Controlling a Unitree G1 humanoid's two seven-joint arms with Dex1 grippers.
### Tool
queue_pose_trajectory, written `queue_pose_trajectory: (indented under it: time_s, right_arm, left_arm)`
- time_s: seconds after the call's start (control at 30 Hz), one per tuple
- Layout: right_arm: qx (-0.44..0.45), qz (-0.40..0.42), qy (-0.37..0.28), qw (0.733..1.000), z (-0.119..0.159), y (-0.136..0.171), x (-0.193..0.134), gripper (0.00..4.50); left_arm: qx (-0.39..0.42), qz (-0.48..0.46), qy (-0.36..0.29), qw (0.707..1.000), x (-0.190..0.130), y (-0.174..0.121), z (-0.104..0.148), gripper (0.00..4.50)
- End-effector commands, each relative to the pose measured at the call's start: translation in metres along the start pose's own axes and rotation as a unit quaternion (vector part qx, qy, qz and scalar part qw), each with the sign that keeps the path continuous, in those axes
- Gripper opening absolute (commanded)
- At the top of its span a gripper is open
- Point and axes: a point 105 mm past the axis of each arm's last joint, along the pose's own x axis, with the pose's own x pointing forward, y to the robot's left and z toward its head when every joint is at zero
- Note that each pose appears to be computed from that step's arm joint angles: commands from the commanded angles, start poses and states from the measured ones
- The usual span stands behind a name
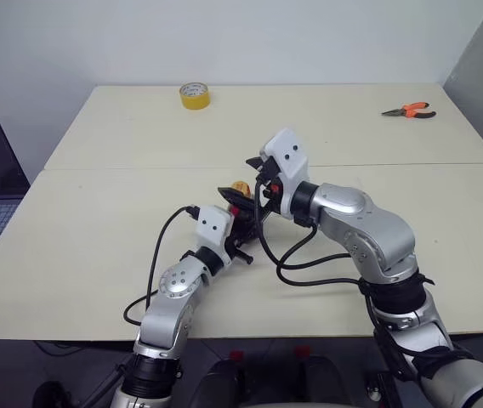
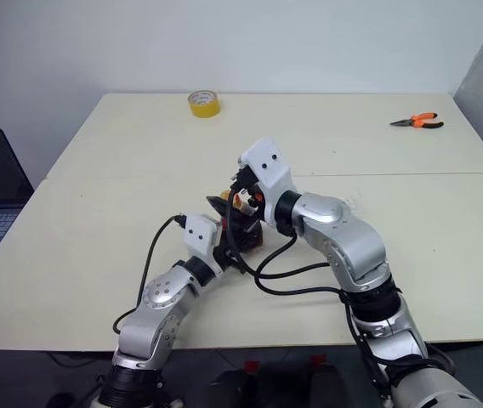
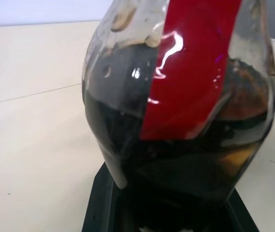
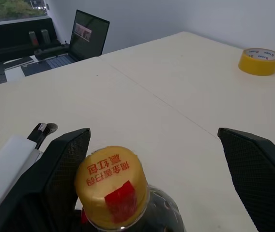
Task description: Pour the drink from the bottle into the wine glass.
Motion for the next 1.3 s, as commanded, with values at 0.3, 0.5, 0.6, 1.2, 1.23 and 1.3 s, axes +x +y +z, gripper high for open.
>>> queue_pose_trajectory:
  time_s: [0.3, 0.5, 0.6, 1.2, 1.23, 1.3]
  right_arm:
    - [-0.016, -0.035, -0.014, 0.999, 0.006, -0.021, -0.019, 4.5]
    - [-0.017, -0.023, -0.011, 1.0, 0.002, -0.019, -0.022, 4.5]
    - [-0.017, -0.02, -0.009, 1.0, 0.0, -0.019, -0.023, 4.5]
    - [-0.021, 0.064, -0.039, 0.997, 0.012, 0.003, -0.036, 4.5]
    - [-0.022, 0.071, -0.04, 0.996, 0.013, 0.007, -0.035, 4.5]
    - [-0.022, 0.076, -0.04, 0.996, 0.014, 0.012, -0.032, 4.5]
  left_arm:
    - [0.015, 0.005, -0.029, 0.999, -0.005, 0.005, 0.013, 0.64]
    - [0.018, 0.007, -0.026, 0.999, -0.006, 0.007, 0.012, 0.63]
    - [0.019, 0.007, -0.025, 0.999, -0.006, 0.008, 0.012, 0.63]
    - [0.021, 0.007, -0.024, 0.999, -0.006, 0.01, 0.012, 0.63]
    - [0.02, 0.007, -0.024, 0.999, -0.006, 0.009, 0.012, 0.63]
    - [0.02, 0.007, -0.025, 0.999, -0.005, 0.009, 0.013, 0.63]
